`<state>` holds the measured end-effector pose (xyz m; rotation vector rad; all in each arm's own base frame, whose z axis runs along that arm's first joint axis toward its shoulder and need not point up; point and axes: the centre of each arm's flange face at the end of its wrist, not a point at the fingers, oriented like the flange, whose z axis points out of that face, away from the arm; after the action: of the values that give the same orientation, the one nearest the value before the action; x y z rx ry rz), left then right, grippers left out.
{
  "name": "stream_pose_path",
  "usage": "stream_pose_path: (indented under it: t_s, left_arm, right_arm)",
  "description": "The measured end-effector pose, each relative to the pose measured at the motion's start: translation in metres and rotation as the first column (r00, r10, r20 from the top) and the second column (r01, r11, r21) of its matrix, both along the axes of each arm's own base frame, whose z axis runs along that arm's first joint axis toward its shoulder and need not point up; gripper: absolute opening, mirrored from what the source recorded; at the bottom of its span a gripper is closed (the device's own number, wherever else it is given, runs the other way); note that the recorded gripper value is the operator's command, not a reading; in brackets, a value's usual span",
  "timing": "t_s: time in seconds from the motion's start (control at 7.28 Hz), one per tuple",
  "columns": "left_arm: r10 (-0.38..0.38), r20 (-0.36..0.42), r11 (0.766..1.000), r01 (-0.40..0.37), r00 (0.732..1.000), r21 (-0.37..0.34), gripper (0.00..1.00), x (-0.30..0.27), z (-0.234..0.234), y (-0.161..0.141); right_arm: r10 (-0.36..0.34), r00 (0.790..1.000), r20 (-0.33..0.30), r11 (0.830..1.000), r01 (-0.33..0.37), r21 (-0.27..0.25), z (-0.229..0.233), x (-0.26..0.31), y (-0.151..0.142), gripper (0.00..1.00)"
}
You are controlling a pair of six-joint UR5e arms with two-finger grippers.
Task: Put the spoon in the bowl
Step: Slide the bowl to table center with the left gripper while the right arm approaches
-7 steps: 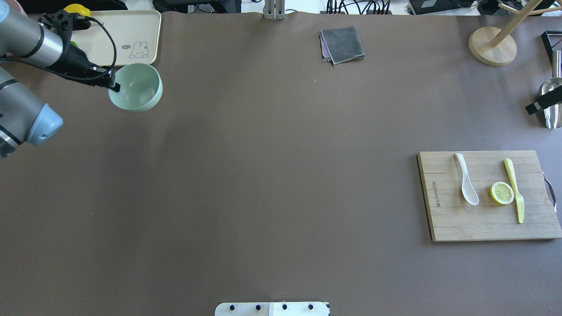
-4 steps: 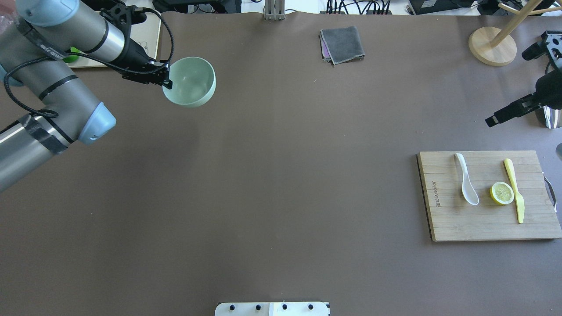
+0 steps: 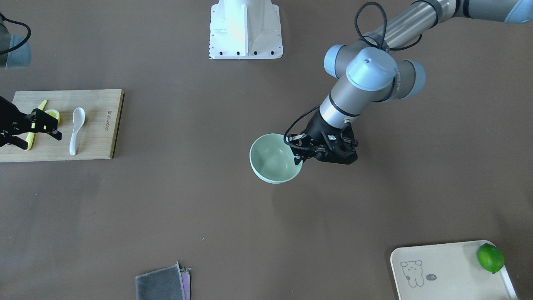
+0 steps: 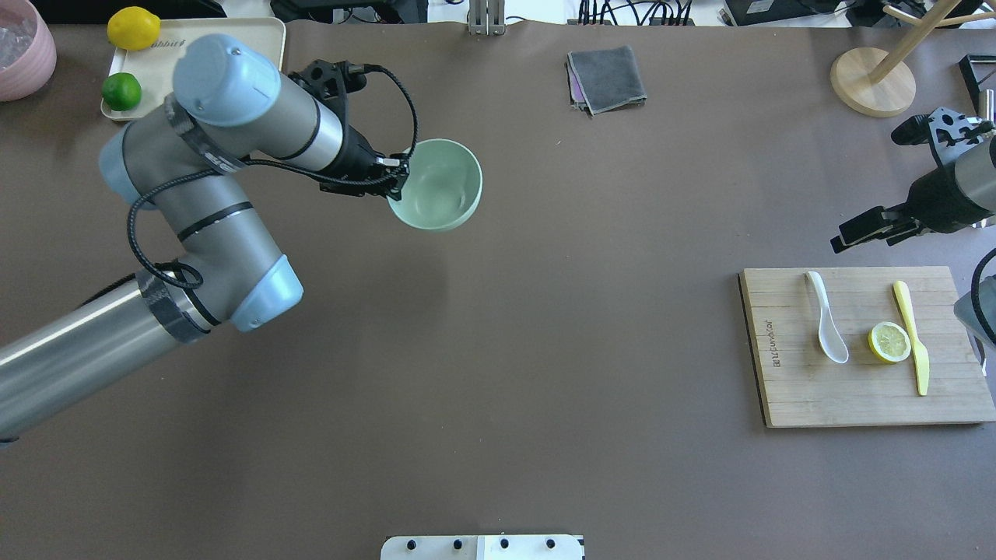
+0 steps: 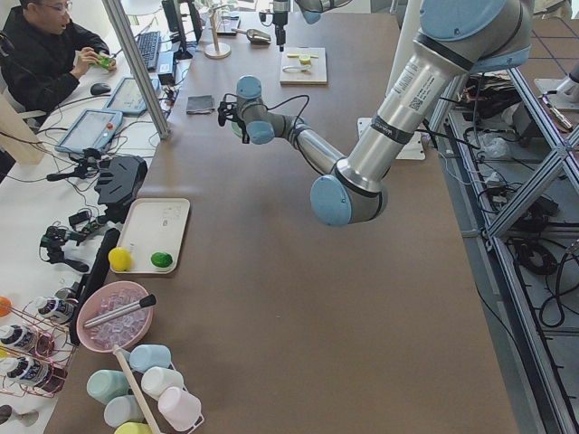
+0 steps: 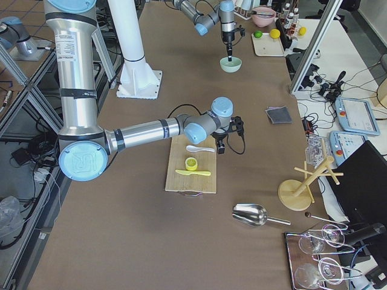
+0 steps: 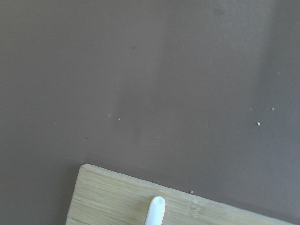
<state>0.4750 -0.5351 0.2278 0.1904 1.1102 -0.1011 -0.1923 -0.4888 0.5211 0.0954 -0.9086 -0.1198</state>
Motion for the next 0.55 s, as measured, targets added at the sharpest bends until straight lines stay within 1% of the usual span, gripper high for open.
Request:
stream_pose_path:
  t_s: [0.14,0.27,0.41,0.55]
  left_arm:
    - [-0.005,0.013,1.000,0.004,1.000,0.019,0.00,0.025,-0.012,0.025]
    - [-0.004,0.029,0.999,0.003,1.000,0.039,0.00,0.049,-0.016,0.049]
    - [-0.003,0.047,0.999,0.000,0.999,0.053,0.00,0.069,-0.013,0.067]
    - [-0.008,0.064,0.998,0.004,0.998,0.068,0.00,0.084,-0.010,0.079]
  right_arm:
    - [0.025,1.000,-0.009,0.999,-0.025,-0.047,0.005,-0.003,0.004,1.00]
    - [0.042,0.999,-0.014,0.996,-0.043,-0.083,0.007,-0.008,0.007,1.00]
    - [0.056,0.998,-0.015,0.992,-0.058,-0.114,0.007,-0.015,0.010,1.00]
    - [0.064,0.998,-0.016,0.989,-0.066,-0.131,0.004,-0.022,0.012,1.00]
